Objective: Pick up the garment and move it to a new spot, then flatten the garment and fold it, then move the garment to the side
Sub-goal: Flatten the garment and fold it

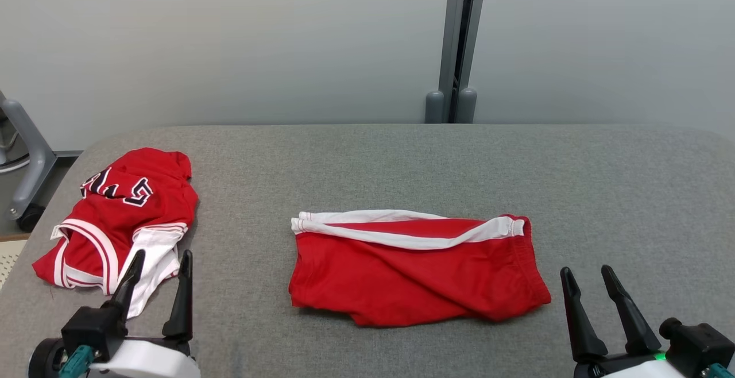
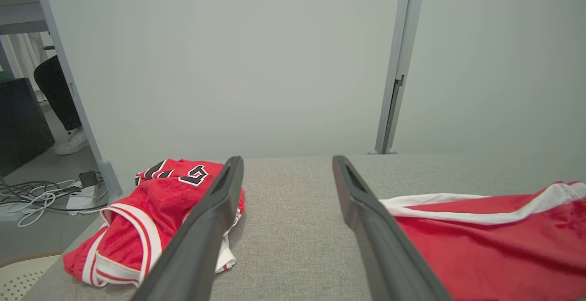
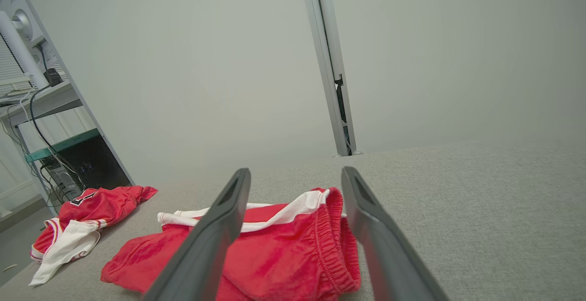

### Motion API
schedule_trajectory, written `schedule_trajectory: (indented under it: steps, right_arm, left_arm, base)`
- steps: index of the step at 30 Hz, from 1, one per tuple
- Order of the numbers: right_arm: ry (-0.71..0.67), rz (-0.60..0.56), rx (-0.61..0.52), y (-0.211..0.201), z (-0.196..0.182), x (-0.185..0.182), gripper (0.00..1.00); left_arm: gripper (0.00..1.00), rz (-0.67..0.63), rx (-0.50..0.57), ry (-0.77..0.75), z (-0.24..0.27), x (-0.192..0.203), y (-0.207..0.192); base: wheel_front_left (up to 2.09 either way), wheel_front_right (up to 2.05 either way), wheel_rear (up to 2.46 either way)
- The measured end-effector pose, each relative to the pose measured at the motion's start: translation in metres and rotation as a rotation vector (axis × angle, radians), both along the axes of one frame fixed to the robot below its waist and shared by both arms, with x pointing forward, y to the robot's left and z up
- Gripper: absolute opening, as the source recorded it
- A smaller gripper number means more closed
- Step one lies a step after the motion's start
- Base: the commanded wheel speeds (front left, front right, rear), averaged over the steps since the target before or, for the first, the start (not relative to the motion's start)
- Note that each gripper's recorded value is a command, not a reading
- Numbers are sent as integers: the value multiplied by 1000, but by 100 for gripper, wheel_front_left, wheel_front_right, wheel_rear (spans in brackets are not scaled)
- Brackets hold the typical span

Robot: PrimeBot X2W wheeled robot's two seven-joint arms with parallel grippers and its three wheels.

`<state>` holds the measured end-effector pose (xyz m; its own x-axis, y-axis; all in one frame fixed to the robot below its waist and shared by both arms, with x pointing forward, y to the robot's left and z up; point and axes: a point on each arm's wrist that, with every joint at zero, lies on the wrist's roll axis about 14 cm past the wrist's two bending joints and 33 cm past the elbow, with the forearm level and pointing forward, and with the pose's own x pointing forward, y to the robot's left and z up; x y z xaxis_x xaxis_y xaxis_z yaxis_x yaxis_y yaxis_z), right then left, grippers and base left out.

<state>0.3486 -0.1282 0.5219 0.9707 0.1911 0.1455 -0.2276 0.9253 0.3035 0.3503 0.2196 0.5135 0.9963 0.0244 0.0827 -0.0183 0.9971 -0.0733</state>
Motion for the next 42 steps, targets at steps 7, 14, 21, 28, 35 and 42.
schedule_trajectory:
  steps: [7,14,21,28,35,42]
  right_arm:
    - [40,-9,-3,-3,-13,-9,100]
    - [69,-23,-9,-8,-23,-17,100]
    - [69,-28,-16,-9,-24,-19,100]
    - [64,-5,-42,-4,-23,-15,100]
    - [26,53,-115,6,-11,19,100]
    - [136,100,-209,16,-40,55,100]
  left_arm:
    - [100,27,43,-4,-3,-21,8]
    - [100,43,25,9,-10,-37,7]
    - [100,29,40,41,-22,-44,0]
    - [100,30,38,45,-23,-43,-2]
    - [100,31,27,40,-22,-38,-5]
    - [100,53,6,45,-24,-40,-2]
  base:
    - [0,0,0]
    - [0,0,0]
    - [0,0,0]
    - [0,0,0]
    - [0,0,0]
    - [0,0,0]
